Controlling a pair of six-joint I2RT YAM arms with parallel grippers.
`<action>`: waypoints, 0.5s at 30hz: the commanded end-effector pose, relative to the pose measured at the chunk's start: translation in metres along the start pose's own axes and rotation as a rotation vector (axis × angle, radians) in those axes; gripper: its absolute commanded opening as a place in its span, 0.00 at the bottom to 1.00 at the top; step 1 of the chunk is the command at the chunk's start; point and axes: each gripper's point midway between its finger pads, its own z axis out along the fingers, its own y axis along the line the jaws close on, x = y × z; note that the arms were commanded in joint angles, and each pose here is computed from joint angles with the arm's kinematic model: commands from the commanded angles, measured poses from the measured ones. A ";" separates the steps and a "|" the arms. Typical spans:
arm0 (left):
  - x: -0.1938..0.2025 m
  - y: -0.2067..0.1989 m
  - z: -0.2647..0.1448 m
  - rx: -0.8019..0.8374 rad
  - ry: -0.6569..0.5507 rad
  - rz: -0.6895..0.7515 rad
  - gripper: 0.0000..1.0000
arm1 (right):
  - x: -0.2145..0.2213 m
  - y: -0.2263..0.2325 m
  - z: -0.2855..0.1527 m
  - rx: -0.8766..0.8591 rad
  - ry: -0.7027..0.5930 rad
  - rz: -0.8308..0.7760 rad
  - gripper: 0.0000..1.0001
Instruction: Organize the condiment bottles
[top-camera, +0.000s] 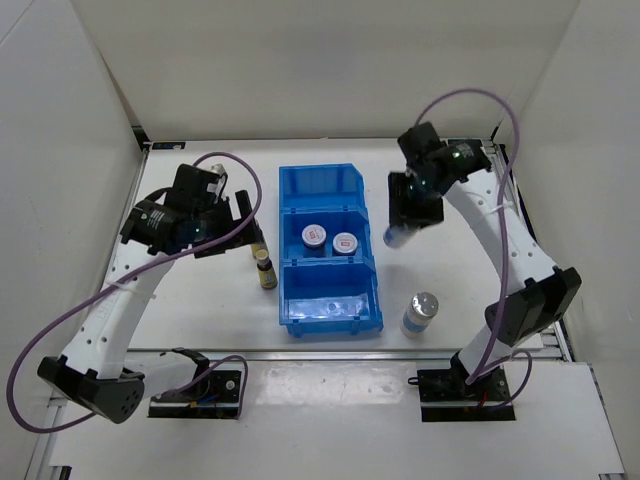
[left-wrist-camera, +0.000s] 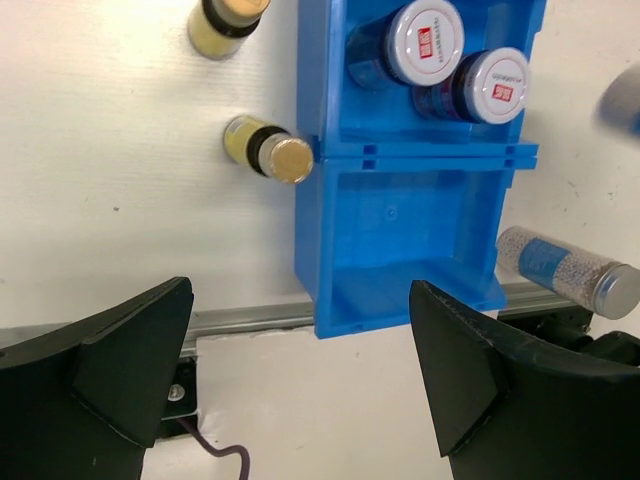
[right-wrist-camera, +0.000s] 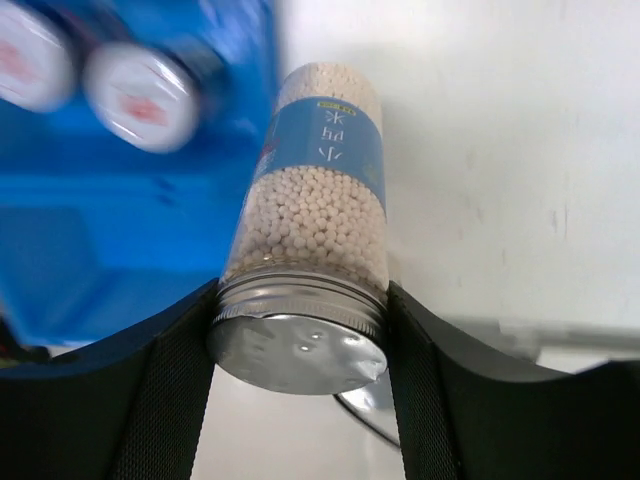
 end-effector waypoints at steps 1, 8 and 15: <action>0.003 0.010 -0.004 -0.016 -0.028 0.004 1.00 | -0.022 0.013 -0.052 -0.054 -0.108 -0.014 0.00; 0.012 0.017 -0.003 -0.029 -0.024 0.013 1.00 | 0.002 0.083 -0.072 -0.176 -0.063 -0.142 0.00; 0.018 0.023 0.003 -0.052 -0.004 0.004 1.00 | 0.063 0.106 -0.072 -0.168 -0.003 -0.202 0.00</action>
